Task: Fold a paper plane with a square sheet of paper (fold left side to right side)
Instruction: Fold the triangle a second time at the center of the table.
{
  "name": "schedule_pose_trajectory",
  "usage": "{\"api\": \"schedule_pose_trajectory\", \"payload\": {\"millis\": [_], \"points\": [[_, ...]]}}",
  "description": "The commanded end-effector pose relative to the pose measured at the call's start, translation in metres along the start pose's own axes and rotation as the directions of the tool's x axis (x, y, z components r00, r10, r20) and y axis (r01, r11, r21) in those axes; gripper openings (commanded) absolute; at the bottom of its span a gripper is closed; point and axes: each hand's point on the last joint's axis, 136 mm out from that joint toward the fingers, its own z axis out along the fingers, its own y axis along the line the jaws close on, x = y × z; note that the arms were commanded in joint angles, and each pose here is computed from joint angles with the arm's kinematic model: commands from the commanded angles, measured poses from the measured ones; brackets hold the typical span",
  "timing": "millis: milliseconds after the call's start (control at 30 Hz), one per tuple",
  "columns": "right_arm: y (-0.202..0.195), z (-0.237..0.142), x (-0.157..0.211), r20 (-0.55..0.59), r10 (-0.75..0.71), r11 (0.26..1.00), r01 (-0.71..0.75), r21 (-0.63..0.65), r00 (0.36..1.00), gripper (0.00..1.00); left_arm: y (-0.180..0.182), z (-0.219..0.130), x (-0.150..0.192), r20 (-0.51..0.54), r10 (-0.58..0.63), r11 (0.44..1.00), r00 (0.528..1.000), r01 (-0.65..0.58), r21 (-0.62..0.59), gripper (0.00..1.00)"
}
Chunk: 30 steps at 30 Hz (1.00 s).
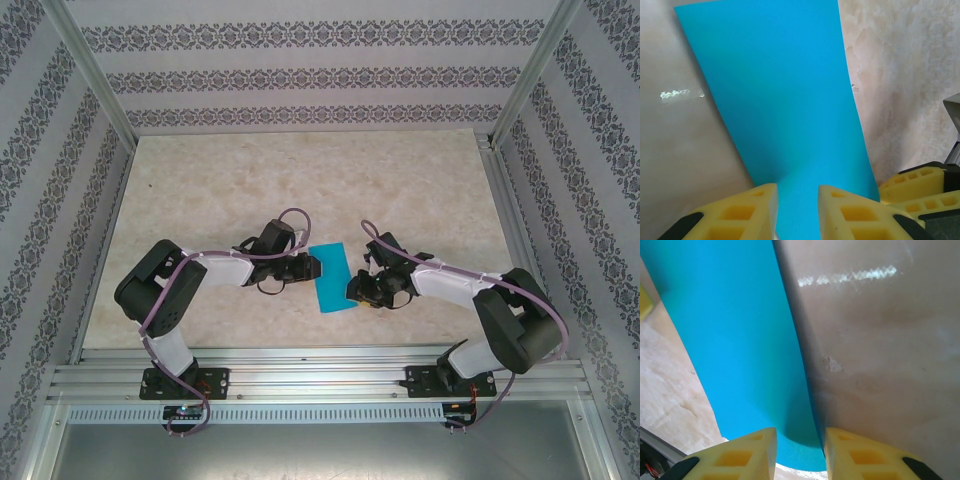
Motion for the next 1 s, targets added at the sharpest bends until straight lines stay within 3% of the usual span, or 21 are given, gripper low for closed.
{"api": "schedule_pose_trajectory", "payload": {"millis": [0, 633, 967], "points": [[0.011, -0.011, -0.007, 0.035, -0.027, 1.000, 0.027, -0.005, 0.999, 0.30, -0.005, 0.002, -0.003, -0.001, 0.037, 0.999, 0.999, -0.037, -0.013, 0.29], [0.014, -0.023, -0.013, 0.052, -0.052, 0.998, 0.050, 0.028, 0.997, 0.26, -0.002, 0.002, -0.003, -0.007, 0.056, 0.998, 0.998, -0.056, -0.034, 0.28], [0.022, -0.019, -0.014, 0.048, -0.039, 0.999, 0.040, -0.017, 0.998, 0.24, -0.007, -0.001, -0.004, 0.005, 0.072, 0.997, 0.997, -0.072, -0.017, 0.29]]}}
